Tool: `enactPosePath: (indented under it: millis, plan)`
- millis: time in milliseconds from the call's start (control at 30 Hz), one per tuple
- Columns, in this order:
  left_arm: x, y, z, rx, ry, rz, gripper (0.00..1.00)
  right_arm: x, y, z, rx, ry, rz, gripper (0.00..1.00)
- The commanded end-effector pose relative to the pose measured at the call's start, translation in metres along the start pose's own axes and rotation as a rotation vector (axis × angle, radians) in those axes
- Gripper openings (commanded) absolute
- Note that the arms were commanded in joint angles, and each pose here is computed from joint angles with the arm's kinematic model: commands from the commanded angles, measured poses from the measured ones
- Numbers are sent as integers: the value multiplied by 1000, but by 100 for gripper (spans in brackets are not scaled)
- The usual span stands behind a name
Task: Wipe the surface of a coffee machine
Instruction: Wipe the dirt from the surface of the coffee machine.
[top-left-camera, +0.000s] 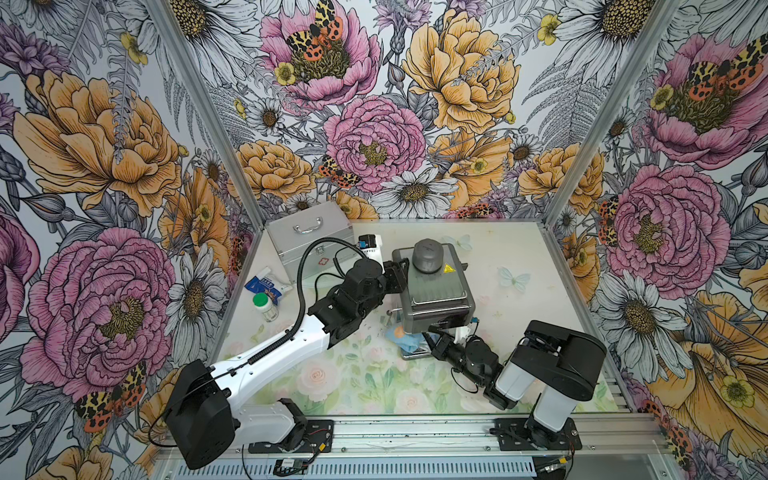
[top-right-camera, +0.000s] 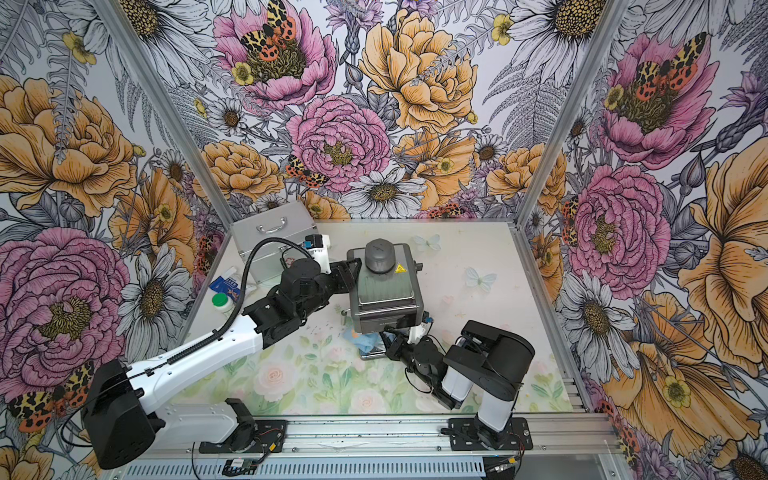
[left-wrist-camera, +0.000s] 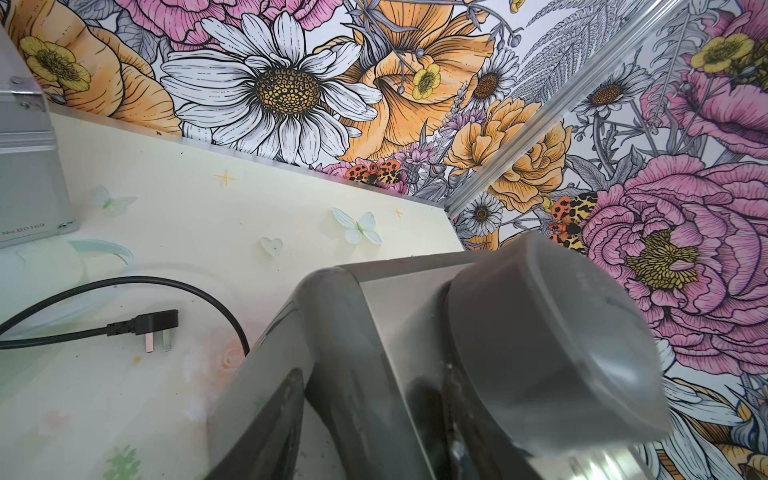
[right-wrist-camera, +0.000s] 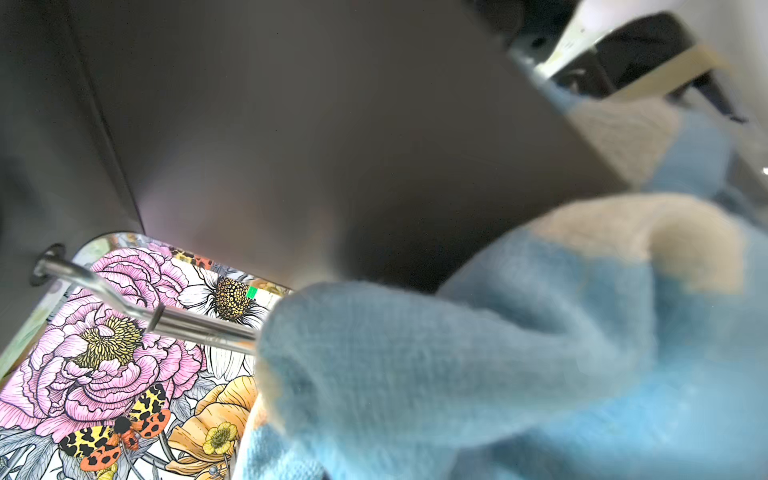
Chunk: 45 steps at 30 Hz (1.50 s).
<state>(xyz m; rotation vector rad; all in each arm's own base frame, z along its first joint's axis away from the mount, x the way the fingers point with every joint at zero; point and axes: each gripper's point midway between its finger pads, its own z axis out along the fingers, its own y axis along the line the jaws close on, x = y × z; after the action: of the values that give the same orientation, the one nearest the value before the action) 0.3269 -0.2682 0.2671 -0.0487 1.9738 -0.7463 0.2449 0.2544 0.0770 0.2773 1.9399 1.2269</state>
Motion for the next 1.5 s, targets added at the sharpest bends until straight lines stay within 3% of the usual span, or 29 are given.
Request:
enactPosePath:
  millis: [0, 400, 567, 800, 967, 1200, 1333, 1467]
  plan:
    - [75, 31, -1, -75, 272, 90, 53, -9, -22, -15, 70, -31, -18, 0]
    - [64, 31, -10, -80, 251, 102, 54, -29, -47, -46, 157, -57, -17, 0]
    - [65, 33, -9, -82, 255, 99, 54, -46, -36, -59, 229, -68, -106, 0]
    - [61, 35, -10, -89, 243, 98, 54, -102, -29, -131, 412, -236, -233, 0]
    - [55, 35, -15, -89, 229, 97, 54, -119, -27, -148, 480, -267, -269, 0]
    - [43, 35, -26, -96, 206, 110, 55, -150, 17, -135, 522, -216, -411, 0]
    - [42, 32, -24, -89, 207, 107, 55, -114, -3, -102, 518, -39, -341, 0]
    - [46, 34, -21, -97, 218, 106, 55, -95, -21, -88, 471, -28, -290, 0]
